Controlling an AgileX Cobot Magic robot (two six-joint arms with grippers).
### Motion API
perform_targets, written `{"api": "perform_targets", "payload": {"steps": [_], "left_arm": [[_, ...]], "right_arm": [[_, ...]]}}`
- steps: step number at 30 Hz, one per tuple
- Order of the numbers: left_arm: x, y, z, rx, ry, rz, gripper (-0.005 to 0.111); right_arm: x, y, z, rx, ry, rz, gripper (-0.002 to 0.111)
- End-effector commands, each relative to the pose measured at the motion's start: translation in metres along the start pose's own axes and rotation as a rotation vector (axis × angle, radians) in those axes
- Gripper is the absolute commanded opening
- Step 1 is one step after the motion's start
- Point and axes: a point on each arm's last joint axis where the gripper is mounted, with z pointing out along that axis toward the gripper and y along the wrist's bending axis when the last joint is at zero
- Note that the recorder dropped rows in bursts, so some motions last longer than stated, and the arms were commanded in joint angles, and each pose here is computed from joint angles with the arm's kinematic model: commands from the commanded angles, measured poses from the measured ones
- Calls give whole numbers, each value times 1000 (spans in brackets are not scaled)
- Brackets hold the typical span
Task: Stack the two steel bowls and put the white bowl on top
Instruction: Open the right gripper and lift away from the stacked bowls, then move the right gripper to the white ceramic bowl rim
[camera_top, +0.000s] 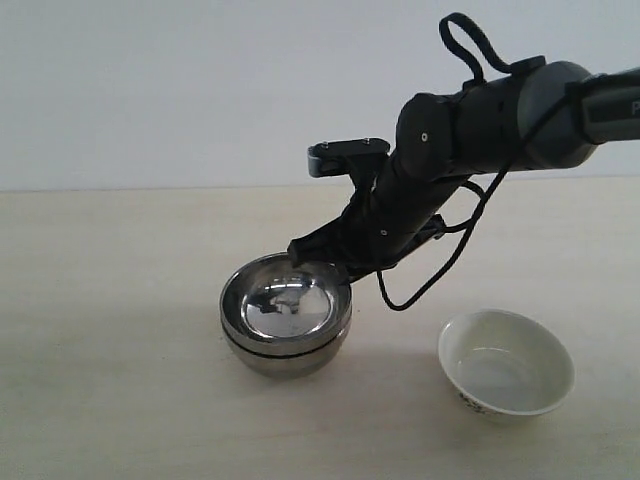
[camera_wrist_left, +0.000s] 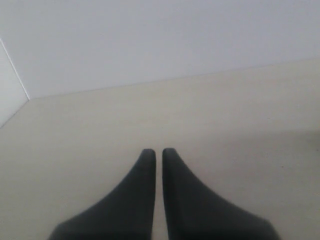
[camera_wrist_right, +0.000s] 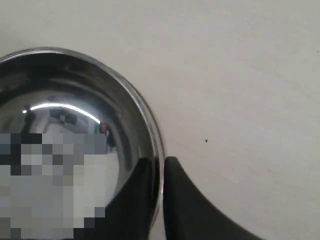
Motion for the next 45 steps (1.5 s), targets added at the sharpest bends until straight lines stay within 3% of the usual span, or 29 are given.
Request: {"api": "perform_targets", "payload": {"steps": [1, 10, 16, 18, 24, 31, 38, 45], "left_arm": [[0, 0, 0, 1, -6, -16, 4], [0, 0, 0, 1, -6, -16, 4], [0, 0, 0, 1, -6, -16, 4], [0, 0, 0, 1, -6, -16, 4], [0, 0, 0, 1, -6, -16, 4], [0, 0, 0, 1, -6, -16, 4], [0, 0, 0, 1, -6, -16, 4], [0, 0, 0, 1, -6, -16, 4]], "right_arm": [[-1, 2, -2, -17, -16, 9, 0], [-1, 3, -3, -29, -20, 15, 1], [-2, 3, -4, -29, -22, 17, 36], [-3, 4, -8, -31, -31, 16, 43], [-12, 0, -49, -22, -92, 42, 43], [-3, -31, -103, 69, -34, 123, 43], [42, -73, -114, 185, -21, 269, 43], [84, -94, -95, 222, 35, 317, 43]]}}
